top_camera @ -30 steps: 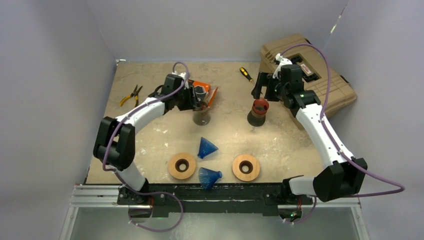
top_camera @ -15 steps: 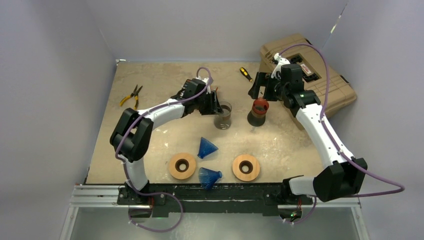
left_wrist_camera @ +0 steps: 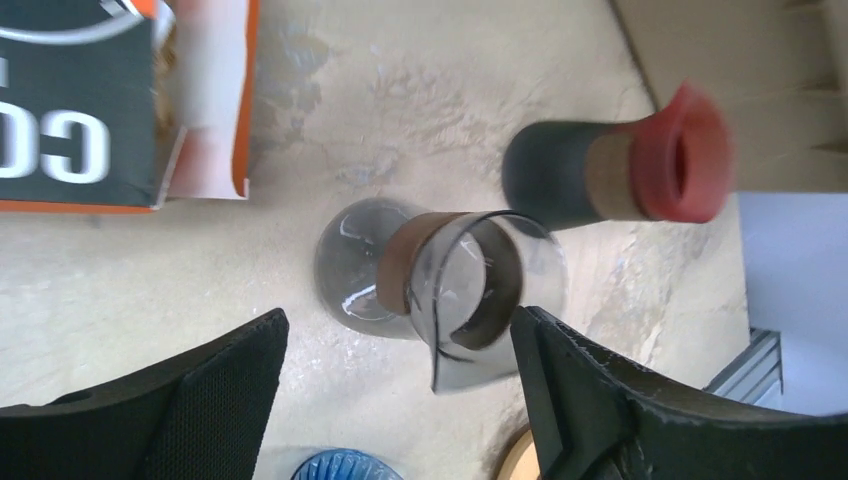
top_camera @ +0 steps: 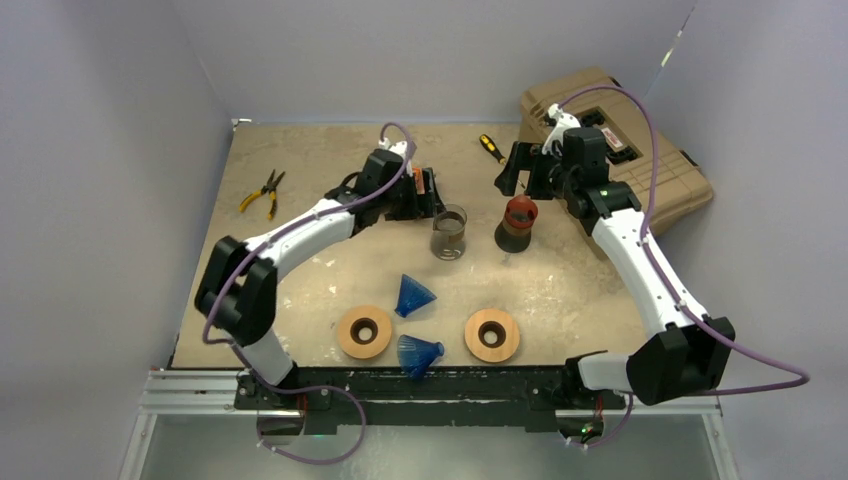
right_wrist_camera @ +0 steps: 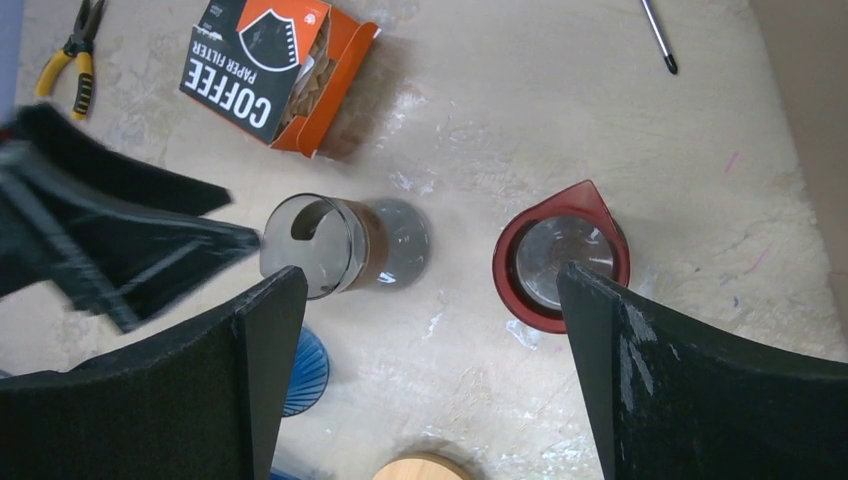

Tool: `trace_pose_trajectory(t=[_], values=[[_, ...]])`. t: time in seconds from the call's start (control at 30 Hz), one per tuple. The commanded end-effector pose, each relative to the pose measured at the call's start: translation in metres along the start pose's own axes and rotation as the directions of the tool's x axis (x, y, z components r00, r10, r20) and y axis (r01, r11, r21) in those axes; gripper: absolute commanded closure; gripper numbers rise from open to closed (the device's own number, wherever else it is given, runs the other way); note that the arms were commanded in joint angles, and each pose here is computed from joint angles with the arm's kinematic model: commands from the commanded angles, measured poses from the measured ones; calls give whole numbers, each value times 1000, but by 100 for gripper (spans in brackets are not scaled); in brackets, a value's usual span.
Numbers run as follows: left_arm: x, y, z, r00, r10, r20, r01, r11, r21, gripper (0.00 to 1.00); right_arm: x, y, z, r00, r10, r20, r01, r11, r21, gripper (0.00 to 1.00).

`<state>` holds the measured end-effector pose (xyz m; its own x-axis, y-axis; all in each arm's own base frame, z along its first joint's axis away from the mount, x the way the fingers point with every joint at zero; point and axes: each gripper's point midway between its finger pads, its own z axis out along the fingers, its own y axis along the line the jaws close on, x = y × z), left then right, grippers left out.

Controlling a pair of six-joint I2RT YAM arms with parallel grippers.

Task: Place the coffee filter in the dripper
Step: Pick up the dripper holder from the center of the board.

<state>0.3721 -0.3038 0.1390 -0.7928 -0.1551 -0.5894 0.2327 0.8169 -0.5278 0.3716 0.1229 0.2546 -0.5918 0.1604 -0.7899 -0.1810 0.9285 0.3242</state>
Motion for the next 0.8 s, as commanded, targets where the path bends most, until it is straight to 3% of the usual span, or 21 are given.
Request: trace_pose_trajectory(t=[0.0,0.17,0.37,0.77], values=[[-44,-6,-59,979,85,188,-74,995,-64,16,-7,13,-11,998,-30,49,33,997,-63,1],[-44,16,-103,961,129,247,-86,980,-178,13,5,16,-11,999,-24,35,28,995,-99,1],[-3,60,-148,965,124,230,-47,949,-312,8,20,16,-11,1000,-24,16,26,993,-117,1],[112,132,-179,979,-163,126,204,851,-484,9,32,17,-16,1000,-25,3,25,990,-138,1]])
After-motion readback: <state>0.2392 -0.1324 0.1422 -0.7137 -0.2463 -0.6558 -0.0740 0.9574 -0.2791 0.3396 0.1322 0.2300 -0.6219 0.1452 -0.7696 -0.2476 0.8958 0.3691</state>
